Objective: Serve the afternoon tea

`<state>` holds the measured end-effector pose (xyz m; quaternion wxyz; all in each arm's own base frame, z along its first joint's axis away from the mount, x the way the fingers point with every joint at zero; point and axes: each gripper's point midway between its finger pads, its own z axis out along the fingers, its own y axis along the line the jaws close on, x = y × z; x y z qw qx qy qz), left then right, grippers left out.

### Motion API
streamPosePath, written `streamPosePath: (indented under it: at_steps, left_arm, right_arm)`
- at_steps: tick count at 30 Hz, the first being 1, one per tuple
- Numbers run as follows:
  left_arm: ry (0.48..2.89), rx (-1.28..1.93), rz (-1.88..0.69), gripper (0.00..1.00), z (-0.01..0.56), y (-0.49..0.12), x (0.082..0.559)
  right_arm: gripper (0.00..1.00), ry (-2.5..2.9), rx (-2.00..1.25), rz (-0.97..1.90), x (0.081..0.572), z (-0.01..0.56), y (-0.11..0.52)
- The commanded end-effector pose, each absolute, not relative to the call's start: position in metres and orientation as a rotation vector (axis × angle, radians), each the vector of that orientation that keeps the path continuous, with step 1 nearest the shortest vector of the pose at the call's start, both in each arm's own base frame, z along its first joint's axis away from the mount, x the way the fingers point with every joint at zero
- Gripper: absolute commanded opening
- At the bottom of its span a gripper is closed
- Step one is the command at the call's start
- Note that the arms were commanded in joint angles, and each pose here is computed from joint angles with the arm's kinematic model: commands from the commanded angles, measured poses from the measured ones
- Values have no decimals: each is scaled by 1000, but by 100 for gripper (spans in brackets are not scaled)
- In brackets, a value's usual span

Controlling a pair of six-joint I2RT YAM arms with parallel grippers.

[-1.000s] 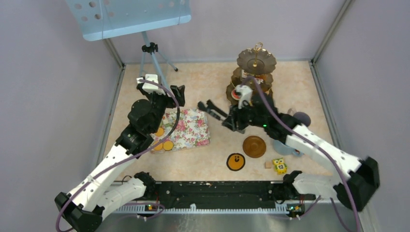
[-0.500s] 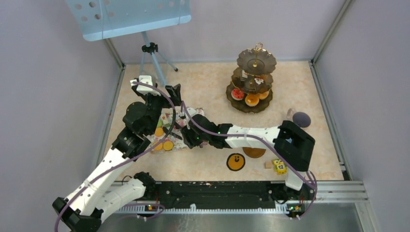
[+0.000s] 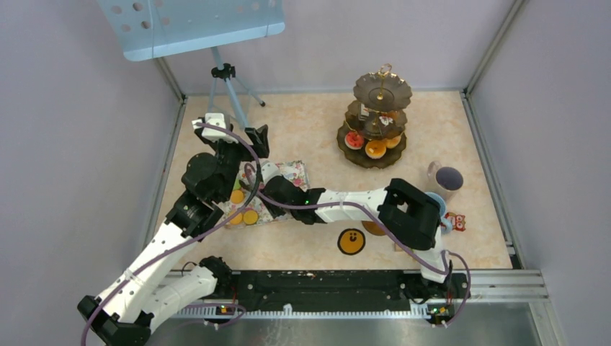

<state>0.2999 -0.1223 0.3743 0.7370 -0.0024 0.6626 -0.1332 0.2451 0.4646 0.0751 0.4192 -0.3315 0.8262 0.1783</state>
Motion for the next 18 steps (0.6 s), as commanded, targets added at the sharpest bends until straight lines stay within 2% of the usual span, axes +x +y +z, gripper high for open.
streamPosePath:
  at_steps: [1, 8, 14, 18]
  left_arm:
    - [1404, -11, -326, 99, 391, -125, 298]
    - [1413, -2, -334, 99, 388, -128, 299]
    - [1415, -1, -330, 99, 388, -128, 300]
    - [1419, -15, -308, 99, 385, -125, 302]
  right_arm:
    - [47, 1975, -812, 461, 256, 97, 491]
    - [41, 1973, -778, 438, 261, 97, 490]
    - [24, 1929, -750, 480, 250, 118, 465]
    - [20, 1905, -741, 500, 239, 132, 437]
